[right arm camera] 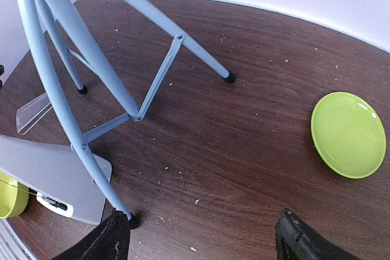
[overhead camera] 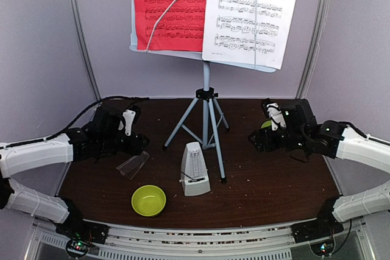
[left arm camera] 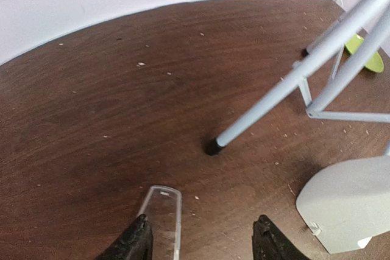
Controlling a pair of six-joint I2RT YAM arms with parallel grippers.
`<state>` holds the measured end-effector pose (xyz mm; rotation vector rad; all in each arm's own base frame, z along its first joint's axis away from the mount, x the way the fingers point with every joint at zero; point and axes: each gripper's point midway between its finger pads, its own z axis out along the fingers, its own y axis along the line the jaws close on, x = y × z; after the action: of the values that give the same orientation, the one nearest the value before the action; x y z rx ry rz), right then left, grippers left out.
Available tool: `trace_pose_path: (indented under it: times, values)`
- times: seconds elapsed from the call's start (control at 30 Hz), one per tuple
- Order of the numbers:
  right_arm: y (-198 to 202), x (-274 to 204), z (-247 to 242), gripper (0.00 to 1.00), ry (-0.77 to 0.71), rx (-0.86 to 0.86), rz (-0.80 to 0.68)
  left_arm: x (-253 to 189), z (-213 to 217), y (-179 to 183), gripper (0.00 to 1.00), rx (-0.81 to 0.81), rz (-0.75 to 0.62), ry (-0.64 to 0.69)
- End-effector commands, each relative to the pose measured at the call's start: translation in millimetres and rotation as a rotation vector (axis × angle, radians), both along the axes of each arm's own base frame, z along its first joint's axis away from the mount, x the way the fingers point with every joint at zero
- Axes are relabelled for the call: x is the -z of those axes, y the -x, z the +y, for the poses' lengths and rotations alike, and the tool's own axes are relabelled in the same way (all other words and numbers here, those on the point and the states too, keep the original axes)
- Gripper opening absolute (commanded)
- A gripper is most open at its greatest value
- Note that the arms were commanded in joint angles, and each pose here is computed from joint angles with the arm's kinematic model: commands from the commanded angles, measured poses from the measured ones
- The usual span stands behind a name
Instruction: Set up the instrument practice props
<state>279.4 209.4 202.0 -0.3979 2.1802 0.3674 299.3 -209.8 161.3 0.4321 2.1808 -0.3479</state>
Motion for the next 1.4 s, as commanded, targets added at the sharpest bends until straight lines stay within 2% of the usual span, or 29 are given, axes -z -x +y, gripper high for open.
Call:
trace_pose_path:
  times: [0.0,0.17,0.4,0.47,0.63,0.67,0.9,1.07,1.37]
  values:
    - [-5.8,-29.9,-11.7,0.85,-0.053,0.024,-0.025,-33.9,32.5,-18.7,0.59,-0.084,-0.077,0.046]
    - [-13.4,-72.9,-21.3,0.88,-0.123,0.052,-0.102,-77.6,58.8,-35.8,0.59,-0.143,-0.158,0.043]
    - [-10.5,-122.4,-34.9,0.93,-0.177,0.069,-0.204,-137.1,59.0,-39.9,0.63,-0.122,-0.248,0.063]
    - [-7.1,-131.4,-37.1,0.95,-0.196,0.069,-0.222,-146.8,58.9,-36.7,0.69,-0.114,-0.257,0.072]
    - [4.8,-150.1,-45.3,1.00,-0.258,0.077,-0.273,-162.6,65.0,-21.8,0.96,-0.109,-0.259,0.077]
    - [7.6,-153.5,-47.5,1.00,-0.269,0.079,-0.283,-163.3,67.4,-18.7,0.98,-0.112,-0.256,0.073]
    - [25.7,-153.0,-59.5,1.00,-0.307,0.084,-0.302,-147.5,79.5,5.4,0.98,-0.111,-0.181,0.031]
    - [36.2,-124.5,-66.7,1.00,-0.329,0.104,-0.261,-114.7,99.9,18.6,0.98,-0.197,-0.071,-0.031]
    - [41.6,-53.4,-70.2,1.00,-0.317,0.143,-0.142,-59.5,119.3,34.4,0.98,-0.315,0.061,-0.047]
